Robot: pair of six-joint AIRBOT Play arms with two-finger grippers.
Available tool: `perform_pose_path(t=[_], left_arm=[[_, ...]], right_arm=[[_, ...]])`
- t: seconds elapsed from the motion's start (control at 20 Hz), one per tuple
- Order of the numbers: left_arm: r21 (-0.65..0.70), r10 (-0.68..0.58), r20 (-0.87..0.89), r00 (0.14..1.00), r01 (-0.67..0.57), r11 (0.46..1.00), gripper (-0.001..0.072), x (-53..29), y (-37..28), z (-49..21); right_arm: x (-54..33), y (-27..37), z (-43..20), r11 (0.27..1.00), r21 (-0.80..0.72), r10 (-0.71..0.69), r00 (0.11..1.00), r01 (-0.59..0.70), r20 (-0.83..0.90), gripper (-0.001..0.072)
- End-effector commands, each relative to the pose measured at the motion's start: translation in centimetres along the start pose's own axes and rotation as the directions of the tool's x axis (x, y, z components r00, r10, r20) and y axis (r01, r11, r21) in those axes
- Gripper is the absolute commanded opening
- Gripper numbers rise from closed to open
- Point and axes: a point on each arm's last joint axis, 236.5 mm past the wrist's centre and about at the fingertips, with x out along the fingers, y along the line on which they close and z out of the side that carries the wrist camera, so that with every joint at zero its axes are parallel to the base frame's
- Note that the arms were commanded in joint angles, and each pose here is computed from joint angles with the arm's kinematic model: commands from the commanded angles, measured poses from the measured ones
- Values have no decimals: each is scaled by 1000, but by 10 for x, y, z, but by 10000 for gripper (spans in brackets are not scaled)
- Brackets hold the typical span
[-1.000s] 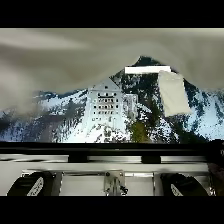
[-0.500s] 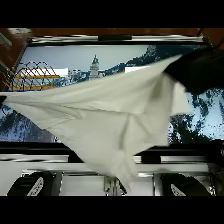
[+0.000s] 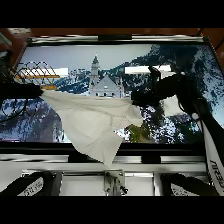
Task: Fold the shirts.
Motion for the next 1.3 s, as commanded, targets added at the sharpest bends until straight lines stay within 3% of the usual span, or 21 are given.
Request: perform_pose_path(t=[0.0,0.1,0.15,0.2,0.25,0.4,0.6,0.75,0.85,0.95,1.25], left_arm=[[-178,-148,-133,980,123,976,150,78,-11,-23],[-252,-226,-178,958,178,951,572,93,-23,-34],[-254,-234,-197,952,181,950,645,93,-24,-38],[-251,-236,-217,947,179,951,645,87,-22,-40],[-251,-242,-243,939,180,951,645,76,-19,-41],[-289,-273,-319,908,181,940,644,32,-11,-54],[-364,-304,-403,863,154,919,668,18,-26,-131],[-501,-424,-429,797,181,847,681,28,-63,-214],[-549,-476,-411,777,206,810,681,33,-79,-249],[-559,-459,-418,784,176,810,681,42,-80,-276],[-511,-406,-379,832,178,841,679,67,-88,-280]], right_arm=[[52,-19,47,986,157,24,986,-50,164,87],[42,-11,82,976,181,61,950,-120,305,88],[30,-8,99,975,173,70,929,-141,362,187],[15,-5,114,979,141,77,914,-144,398,442],[-3,-2,127,986,91,88,906,-138,415,553],[-53,-10,130,997,-8,80,937,-83,339,553],[-63,-64,35,992,-103,-80,993,71,-83,553],[-46,-71,-28,997,-78,-45,949,22,-311,553],[-28,-61,-45,999,-2,50,936,-54,-349,553],[-17,-59,-59,995,53,94,922,-79,-375,553],[-5,-70,-57,997,81,44,936,-16,-350,553]])
